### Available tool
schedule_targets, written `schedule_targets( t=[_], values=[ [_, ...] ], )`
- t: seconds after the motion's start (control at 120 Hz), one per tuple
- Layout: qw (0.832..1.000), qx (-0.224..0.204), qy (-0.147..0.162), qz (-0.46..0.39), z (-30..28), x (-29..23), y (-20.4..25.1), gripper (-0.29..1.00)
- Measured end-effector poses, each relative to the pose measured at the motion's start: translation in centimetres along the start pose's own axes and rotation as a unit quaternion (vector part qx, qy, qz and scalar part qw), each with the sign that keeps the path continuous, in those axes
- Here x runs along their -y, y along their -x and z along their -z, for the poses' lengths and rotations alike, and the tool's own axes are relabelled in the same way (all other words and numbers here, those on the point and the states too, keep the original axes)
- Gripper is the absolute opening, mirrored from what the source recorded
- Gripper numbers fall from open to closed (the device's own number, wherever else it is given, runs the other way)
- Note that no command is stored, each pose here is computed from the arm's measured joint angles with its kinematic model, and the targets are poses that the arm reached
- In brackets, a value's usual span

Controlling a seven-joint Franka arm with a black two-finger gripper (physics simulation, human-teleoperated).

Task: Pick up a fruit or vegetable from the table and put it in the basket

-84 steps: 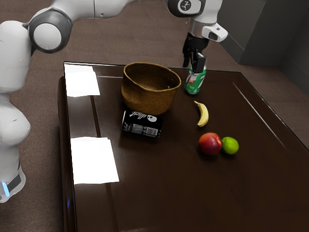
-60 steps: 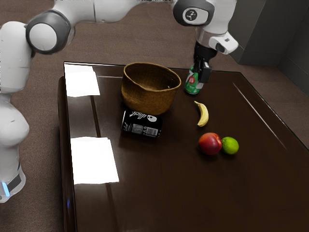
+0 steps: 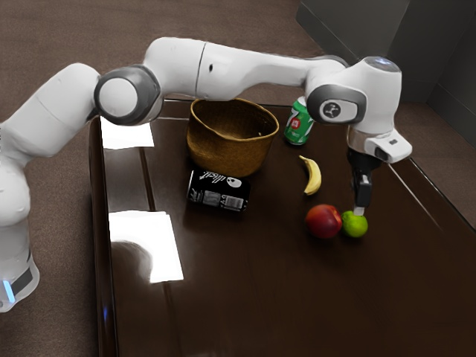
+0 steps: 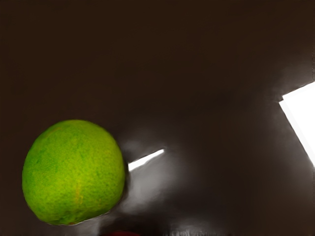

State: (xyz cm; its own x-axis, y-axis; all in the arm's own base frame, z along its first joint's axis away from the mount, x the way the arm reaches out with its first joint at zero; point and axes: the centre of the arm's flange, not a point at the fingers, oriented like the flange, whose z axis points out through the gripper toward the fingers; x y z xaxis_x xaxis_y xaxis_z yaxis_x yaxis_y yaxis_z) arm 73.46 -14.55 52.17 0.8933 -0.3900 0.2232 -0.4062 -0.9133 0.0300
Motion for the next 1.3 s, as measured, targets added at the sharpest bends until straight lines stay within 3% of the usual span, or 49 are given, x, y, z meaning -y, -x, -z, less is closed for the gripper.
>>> schedule_targets(
  t=[0.4, 0.683, 1.3],
  values=[
    [0.999, 0.025, -0.016, 0.031, -2.8, 3.1, 0.6, 0.70],
    [0.999, -0.019, -0.013, 0.041, -4.3, 4.4, -0.4, 0.70],
    [0.998, -0.032, -0.004, 0.056, -9.8, 6.3, -0.6, 0.70]
  ],
)
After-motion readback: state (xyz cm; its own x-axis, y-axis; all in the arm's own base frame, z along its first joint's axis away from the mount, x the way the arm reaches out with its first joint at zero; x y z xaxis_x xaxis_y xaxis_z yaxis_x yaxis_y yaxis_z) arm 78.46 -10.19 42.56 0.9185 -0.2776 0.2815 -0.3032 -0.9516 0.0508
